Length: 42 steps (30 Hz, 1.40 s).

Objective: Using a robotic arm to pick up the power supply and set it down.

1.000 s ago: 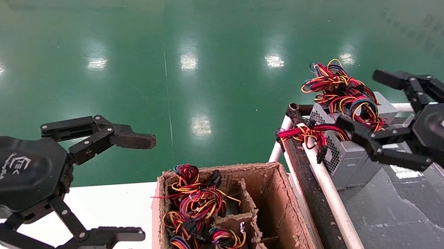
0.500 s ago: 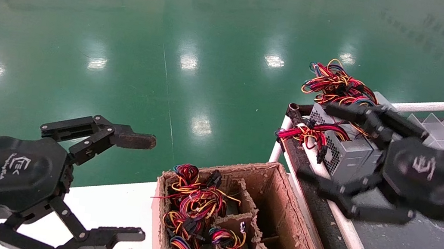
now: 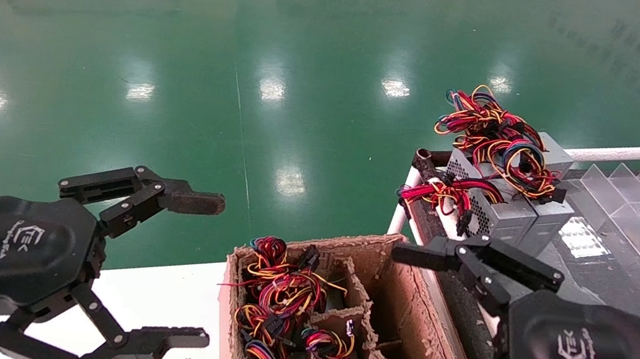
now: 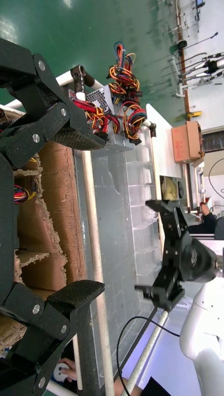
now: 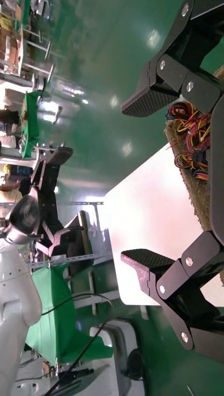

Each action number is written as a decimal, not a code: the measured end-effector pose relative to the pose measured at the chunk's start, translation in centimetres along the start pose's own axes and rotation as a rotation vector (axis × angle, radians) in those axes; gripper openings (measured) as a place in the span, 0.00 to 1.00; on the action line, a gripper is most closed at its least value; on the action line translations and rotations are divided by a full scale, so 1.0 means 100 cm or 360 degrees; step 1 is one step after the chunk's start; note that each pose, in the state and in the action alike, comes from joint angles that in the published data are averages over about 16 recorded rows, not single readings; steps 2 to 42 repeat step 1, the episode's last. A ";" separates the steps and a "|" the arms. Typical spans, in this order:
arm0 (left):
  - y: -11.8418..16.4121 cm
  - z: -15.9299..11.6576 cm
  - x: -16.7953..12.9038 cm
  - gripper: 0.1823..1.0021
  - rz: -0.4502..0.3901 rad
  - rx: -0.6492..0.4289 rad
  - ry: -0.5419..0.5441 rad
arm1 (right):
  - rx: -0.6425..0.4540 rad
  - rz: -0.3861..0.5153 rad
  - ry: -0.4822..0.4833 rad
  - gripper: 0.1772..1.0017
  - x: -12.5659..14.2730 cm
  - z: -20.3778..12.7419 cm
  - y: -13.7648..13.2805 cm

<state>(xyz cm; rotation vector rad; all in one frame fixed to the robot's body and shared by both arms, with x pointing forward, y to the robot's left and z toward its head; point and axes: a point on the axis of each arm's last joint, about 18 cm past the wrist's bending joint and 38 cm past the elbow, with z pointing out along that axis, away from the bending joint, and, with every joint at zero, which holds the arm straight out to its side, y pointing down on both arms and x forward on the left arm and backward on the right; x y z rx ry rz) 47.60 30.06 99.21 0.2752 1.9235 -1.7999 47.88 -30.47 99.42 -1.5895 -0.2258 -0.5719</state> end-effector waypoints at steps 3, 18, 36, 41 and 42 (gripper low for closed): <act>0.000 0.000 0.000 1.00 0.0000 0.0000 0.0000 | 0.0000 0.0005 -0.0011 1.00 -0.002 0.001 0.000; 0.000 0.000 0.000 1.00 0.0000 0.0000 0.0000 | 0.0000 0.0005 -0.0011 1.00 -0.002 0.001 0.000; 0.000 0.000 0.000 1.00 0.0000 0.0000 0.0000 | 0.0000 0.0005 -0.0011 1.00 -0.002 0.001 0.000; 0.000 0.000 0.000 1.00 0.0000 0.0000 0.0000 | 0.0000 0.0005 -0.0011 1.00 -0.002 0.001 0.000; 0.000 0.000 0.000 1.00 0.0000 0.0000 0.0000 | 0.0000 0.0005 -0.0011 1.00 -0.002 0.001 0.000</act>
